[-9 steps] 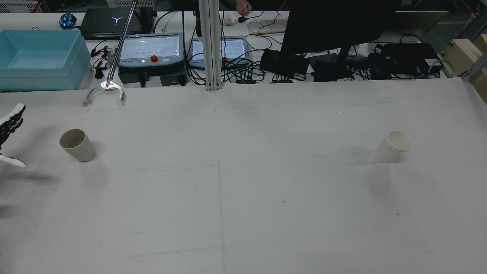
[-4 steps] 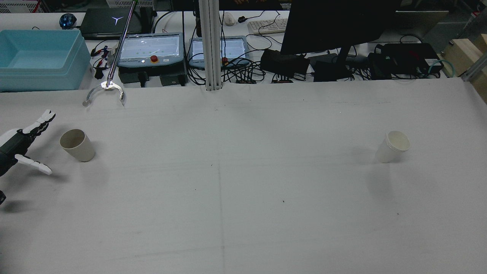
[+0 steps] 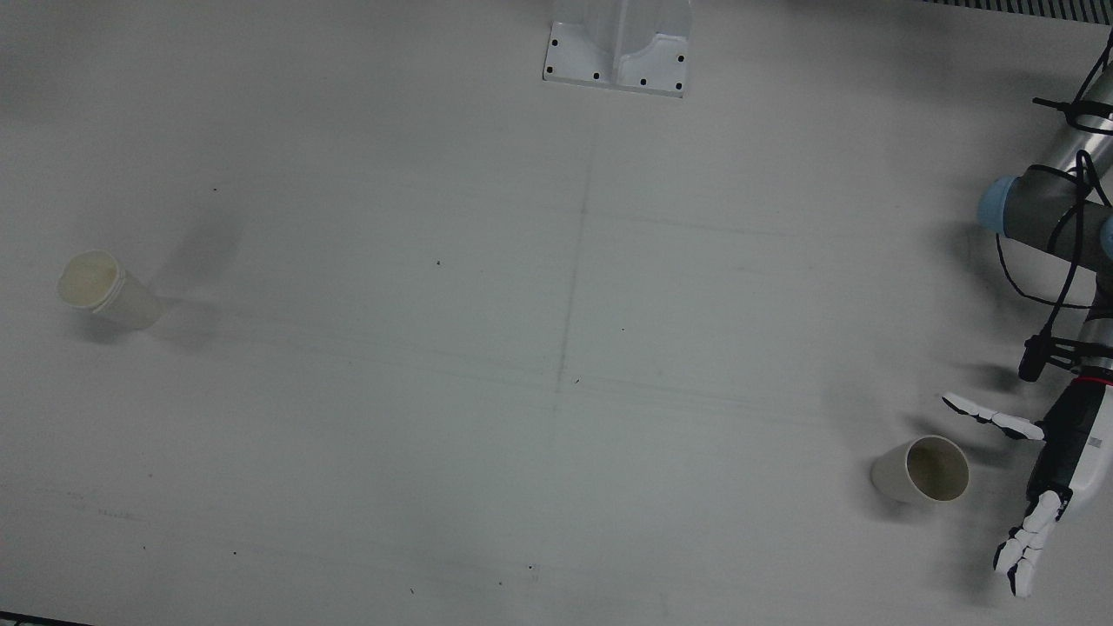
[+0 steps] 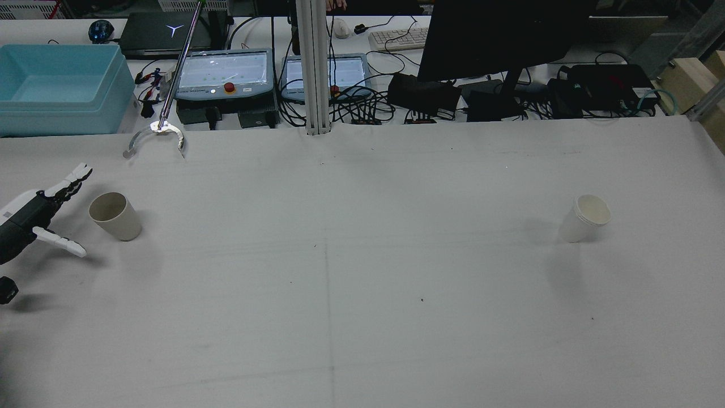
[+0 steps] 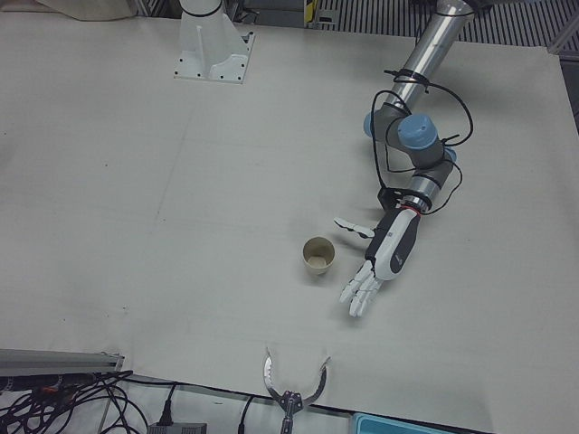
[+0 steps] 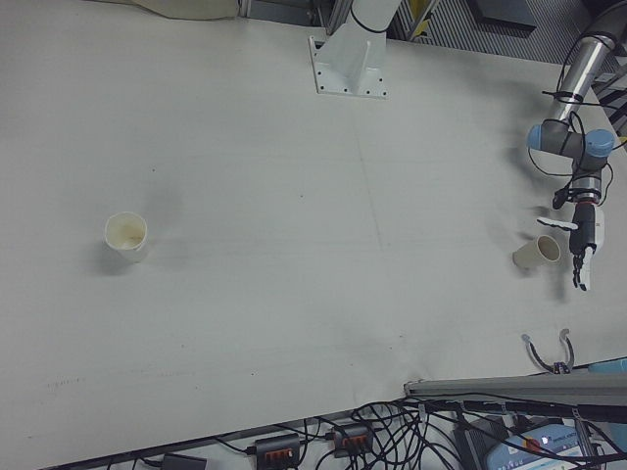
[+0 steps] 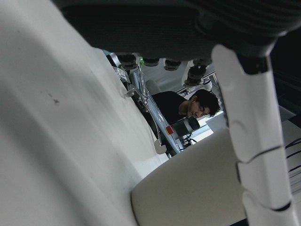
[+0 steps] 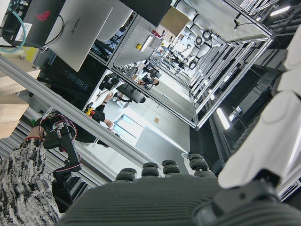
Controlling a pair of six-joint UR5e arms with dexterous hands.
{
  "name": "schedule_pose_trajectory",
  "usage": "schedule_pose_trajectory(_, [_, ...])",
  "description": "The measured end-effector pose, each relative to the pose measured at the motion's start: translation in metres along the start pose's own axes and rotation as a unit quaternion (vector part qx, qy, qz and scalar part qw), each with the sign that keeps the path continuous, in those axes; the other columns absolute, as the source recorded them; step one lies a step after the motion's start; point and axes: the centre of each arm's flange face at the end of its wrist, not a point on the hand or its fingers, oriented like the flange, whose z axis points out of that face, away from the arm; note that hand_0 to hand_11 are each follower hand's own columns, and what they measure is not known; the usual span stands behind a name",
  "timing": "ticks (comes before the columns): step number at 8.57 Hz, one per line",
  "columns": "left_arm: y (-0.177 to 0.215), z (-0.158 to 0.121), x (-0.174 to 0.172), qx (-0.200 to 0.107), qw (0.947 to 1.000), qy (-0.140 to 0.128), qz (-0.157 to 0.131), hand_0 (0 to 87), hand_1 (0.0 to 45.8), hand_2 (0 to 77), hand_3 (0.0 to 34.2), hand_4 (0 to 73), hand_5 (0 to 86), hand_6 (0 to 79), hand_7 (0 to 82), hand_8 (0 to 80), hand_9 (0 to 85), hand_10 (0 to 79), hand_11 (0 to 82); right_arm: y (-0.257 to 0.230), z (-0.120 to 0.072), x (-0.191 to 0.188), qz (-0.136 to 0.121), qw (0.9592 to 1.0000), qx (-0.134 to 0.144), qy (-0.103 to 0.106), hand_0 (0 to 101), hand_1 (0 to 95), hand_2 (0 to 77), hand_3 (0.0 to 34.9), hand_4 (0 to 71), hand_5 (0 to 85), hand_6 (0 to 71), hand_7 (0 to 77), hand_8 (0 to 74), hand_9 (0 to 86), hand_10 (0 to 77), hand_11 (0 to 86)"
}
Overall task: Pour water
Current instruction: 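Reach the left hand toward the beige paper cup, then close the left hand fingers around the beige cup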
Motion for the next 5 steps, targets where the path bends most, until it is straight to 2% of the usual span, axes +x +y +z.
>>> schedule_pose_trajectory(4, [0.017, 0.017, -0.003, -0.005, 1.0000, -0.004, -0.002, 56.3, 13.1, 1.1, 0.0, 15.8, 4.4, 0.0, 2.2, 0.5, 1.6, 1.6, 4.9, 0.005, 0.005, 0.009, 0.000, 0.9999, -0.005, 0.011, 41, 8.7, 13.1, 0.0, 7.1, 0.5, 2.2, 6.5, 1.6, 4.4, 0.5, 2.7])
schedule_pose_trajectory(5, [0.026, 0.017, -0.013, -0.009, 0.9998, -0.014, -0.006, 56.4, 13.1, 1.1, 0.0, 16.9, 6.5, 0.0, 2.2, 0.5, 1.6, 0.5, 3.3, 0.003, 0.007, 0.014, 0.002, 0.9999, -0.004, 0.015, 41, 4.9, 13.1, 0.0, 6.5, 0.5, 2.2, 6.0, 1.6, 4.4, 0.5, 2.7])
